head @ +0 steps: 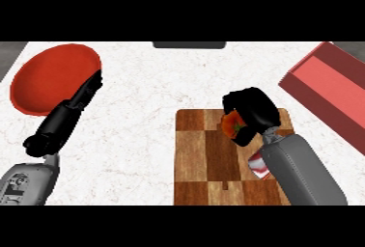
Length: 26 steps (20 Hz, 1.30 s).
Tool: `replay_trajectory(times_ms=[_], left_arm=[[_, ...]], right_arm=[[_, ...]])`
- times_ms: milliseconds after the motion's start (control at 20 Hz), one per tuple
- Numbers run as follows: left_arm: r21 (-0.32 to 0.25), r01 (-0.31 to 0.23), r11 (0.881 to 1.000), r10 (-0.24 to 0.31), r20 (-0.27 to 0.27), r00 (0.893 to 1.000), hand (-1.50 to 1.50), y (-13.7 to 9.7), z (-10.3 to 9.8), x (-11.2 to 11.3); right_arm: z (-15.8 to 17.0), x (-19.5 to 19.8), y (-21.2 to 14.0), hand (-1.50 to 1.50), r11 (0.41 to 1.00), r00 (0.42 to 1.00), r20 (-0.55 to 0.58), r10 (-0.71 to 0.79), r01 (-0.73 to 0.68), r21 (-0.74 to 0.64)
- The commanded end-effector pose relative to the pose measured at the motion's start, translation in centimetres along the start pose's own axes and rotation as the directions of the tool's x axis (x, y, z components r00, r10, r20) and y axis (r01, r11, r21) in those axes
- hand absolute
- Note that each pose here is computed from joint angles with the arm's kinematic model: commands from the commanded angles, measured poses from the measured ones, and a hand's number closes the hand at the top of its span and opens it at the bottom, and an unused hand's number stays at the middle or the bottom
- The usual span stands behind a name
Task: Pick the tomato from the cutting board and place it in the cardboard box
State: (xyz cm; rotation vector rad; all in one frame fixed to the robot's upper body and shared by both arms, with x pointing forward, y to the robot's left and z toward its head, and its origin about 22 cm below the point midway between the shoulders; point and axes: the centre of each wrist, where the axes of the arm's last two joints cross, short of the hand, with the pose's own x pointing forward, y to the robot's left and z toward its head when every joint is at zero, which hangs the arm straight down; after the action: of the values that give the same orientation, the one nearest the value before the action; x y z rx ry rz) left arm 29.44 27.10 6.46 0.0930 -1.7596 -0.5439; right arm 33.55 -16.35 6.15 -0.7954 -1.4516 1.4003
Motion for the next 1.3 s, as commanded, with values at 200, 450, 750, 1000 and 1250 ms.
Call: replay_trajectory(times_ms=[200, 450, 750, 1000, 1250], left_arm=[[0.027, -0.003, 1.0, 0.003, -0.017, 1.0, 0.0, -0.8, 0.2, -0.8], [0.02, -0.006, 1.0, 0.006, -0.029, 1.0, 0.0, -0.6, 0.5, -0.4], [0.024, -0.015, 1.0, 0.015, -0.022, 1.0, 0.0, 0.4, 1.3, -1.0], [-0.007, -0.014, 1.0, 0.014, -0.008, 1.0, 0.0, -1.9, 0.6, 0.7], [0.008, -0.002, 1.0, 0.002, -0.001, 1.0, 0.0, 0.9, 0.7, 0.3]], right_arm=[[0.7, 1.0, -8.0, 1.5, 0.974, 0.989, 0.1, 0.108, -0.085, -0.208], [2.5, -1.1, -11.5, 1.5, 0.921, 0.996, -0.073, -0.045, 0.014, -0.388], [3.9, -5.4, -15.7, 1.5, 0.824, 0.933, -0.238, -0.27, 0.097, -0.558], [4.3, -11.3, -19.6, 1.5, 0.781, 0.879, -0.328, -0.347, 0.076, -0.62], [4.7, -16.2, -20.0, 1.5, 0.809, 0.856, -0.421, -0.301, -0.004, -0.588]])
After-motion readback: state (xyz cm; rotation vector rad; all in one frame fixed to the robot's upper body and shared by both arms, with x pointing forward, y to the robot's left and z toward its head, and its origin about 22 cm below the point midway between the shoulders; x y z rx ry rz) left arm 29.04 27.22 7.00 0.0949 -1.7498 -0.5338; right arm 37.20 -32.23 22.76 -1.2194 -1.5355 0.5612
